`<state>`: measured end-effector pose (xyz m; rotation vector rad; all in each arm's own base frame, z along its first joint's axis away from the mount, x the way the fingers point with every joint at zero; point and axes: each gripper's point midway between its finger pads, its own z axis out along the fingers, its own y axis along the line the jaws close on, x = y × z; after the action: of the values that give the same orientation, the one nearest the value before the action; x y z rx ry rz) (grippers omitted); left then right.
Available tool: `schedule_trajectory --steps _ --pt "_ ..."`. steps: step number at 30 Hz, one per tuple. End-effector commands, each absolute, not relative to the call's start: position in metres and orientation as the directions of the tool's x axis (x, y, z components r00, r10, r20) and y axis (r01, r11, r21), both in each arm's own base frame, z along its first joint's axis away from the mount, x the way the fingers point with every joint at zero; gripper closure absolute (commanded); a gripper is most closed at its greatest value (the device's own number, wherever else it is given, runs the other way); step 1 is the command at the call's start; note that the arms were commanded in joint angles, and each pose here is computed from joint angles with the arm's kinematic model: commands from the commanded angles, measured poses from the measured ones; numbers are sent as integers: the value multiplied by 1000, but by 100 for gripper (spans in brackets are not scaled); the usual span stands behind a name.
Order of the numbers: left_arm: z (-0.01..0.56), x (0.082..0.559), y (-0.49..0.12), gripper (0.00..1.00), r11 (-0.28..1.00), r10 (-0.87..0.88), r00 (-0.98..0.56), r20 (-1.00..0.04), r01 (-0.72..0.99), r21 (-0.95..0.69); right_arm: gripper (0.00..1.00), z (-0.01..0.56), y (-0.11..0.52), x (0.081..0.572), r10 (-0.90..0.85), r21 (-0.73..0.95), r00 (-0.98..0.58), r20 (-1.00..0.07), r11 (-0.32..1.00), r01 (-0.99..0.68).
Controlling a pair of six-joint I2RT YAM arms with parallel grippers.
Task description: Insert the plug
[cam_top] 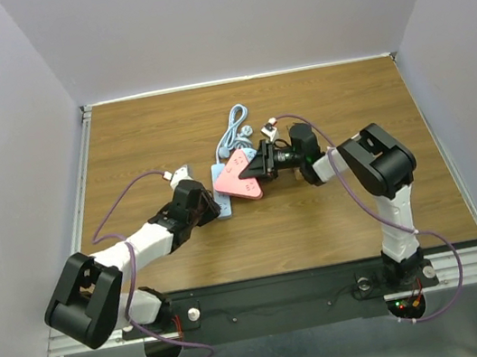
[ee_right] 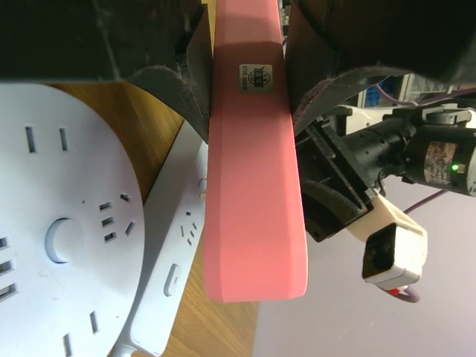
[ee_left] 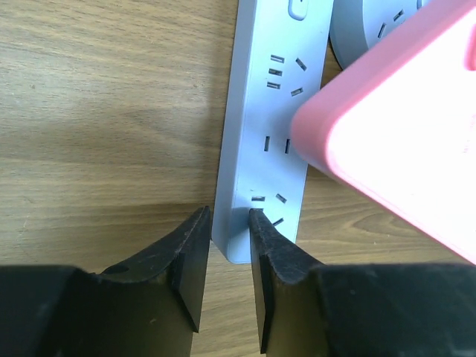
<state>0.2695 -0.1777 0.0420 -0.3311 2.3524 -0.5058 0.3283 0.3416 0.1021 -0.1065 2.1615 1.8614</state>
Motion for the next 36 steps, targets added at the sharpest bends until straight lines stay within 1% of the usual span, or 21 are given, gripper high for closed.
schedule_trajectory --steps 1,7,10,15,22,36 --pt "30 257 -167 62 907 -350 -740 -574 -114 -406 99 119 352 336 120 937 -933 -341 126 -326" --pt "29 255 -167 63 907 -346 -747 -568 -112 -406 100 115 355 344 137 934 -928 -348 136 -330" --pt "28 255 -168 66 907 -344 -749 -567 -109 -406 99 121 356 348 143 932 -924 -355 129 -338" --pt "28 255 -168 66 908 -341 -750 -567 -106 -405 100 124 359 354 146 929 -920 -364 123 -348" --pt "27 255 -169 66 908 -337 -755 -563 -102 -406 99 106 358 350 132 940 -935 -329 138 -312" --pt "29 255 -172 66 907 -329 -759 -562 -89 -411 100 86 357 349 139 944 -941 -307 168 -283"
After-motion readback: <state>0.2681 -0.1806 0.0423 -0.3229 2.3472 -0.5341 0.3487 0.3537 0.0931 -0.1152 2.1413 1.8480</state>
